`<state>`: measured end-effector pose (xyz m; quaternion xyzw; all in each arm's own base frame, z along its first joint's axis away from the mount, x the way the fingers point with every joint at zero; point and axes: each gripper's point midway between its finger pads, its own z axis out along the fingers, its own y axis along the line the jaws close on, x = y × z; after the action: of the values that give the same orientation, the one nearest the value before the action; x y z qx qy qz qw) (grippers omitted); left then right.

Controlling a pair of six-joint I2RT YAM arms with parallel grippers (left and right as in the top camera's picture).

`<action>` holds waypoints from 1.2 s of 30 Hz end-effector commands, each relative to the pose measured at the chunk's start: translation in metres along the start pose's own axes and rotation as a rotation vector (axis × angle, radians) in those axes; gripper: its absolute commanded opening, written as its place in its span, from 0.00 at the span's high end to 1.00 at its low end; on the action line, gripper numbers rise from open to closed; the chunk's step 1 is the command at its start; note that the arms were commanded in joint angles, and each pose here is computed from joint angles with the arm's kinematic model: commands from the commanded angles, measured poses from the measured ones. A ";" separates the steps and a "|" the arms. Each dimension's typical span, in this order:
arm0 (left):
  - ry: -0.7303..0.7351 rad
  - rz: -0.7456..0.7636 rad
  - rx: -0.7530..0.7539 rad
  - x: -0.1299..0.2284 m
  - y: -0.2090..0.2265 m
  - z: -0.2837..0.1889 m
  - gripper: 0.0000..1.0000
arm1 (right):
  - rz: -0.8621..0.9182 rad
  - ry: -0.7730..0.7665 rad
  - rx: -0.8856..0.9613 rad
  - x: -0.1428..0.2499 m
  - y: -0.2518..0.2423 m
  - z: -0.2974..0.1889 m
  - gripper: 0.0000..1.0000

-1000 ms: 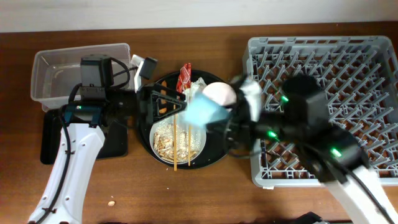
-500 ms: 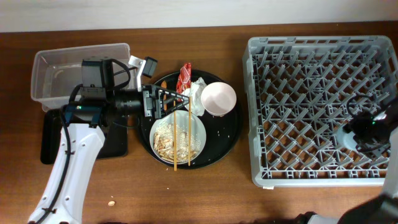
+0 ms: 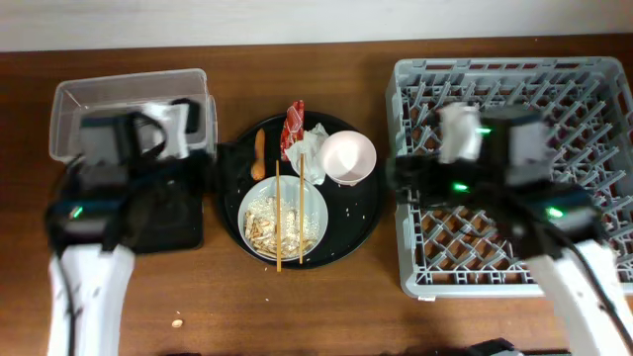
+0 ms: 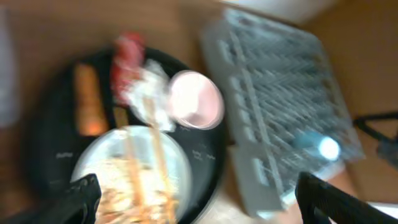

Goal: Sort waste into correct bins and load items into the dishwasher rack
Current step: 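Grasp the pink cup on the round tray with the right gripper, then place the pink cup upside down in the dish rack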

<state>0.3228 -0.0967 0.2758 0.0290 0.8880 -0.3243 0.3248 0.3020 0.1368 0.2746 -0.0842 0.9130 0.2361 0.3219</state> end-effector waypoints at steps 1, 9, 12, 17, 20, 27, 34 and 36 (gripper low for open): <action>-0.163 0.029 -0.377 -0.009 0.033 -0.066 0.01 | 0.022 0.029 0.145 -0.002 -0.003 0.054 0.13; -0.178 0.022 -0.485 0.003 0.040 -0.088 0.01 | 0.142 0.174 0.457 0.046 -0.092 0.234 0.37; -0.178 0.022 -0.485 0.003 0.040 -0.088 0.01 | 0.160 0.210 0.444 0.058 -0.097 0.247 0.38; -0.178 0.022 -0.485 0.003 0.040 -0.088 0.01 | 0.176 0.214 0.442 0.058 -0.100 0.246 0.82; -0.178 0.022 -0.485 0.003 0.040 -0.088 0.01 | 0.194 0.199 0.449 0.050 -0.105 0.235 0.96; -0.177 0.022 -0.485 0.003 0.040 -0.088 0.01 | 0.006 -0.210 0.610 -0.055 -0.082 0.047 0.96; -0.178 0.022 -0.485 0.003 0.040 -0.088 0.01 | 0.045 -0.280 1.523 -0.059 -0.211 -0.111 0.96; -0.178 0.022 -0.485 0.003 0.040 -0.088 0.01 | 0.040 -0.172 1.595 -0.050 -0.242 -0.092 0.96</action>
<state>0.2813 -0.0160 0.2976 -0.0681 0.9100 -0.1051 0.3951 0.3637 -0.0986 0.2885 0.2052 0.7971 -0.4088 0.3941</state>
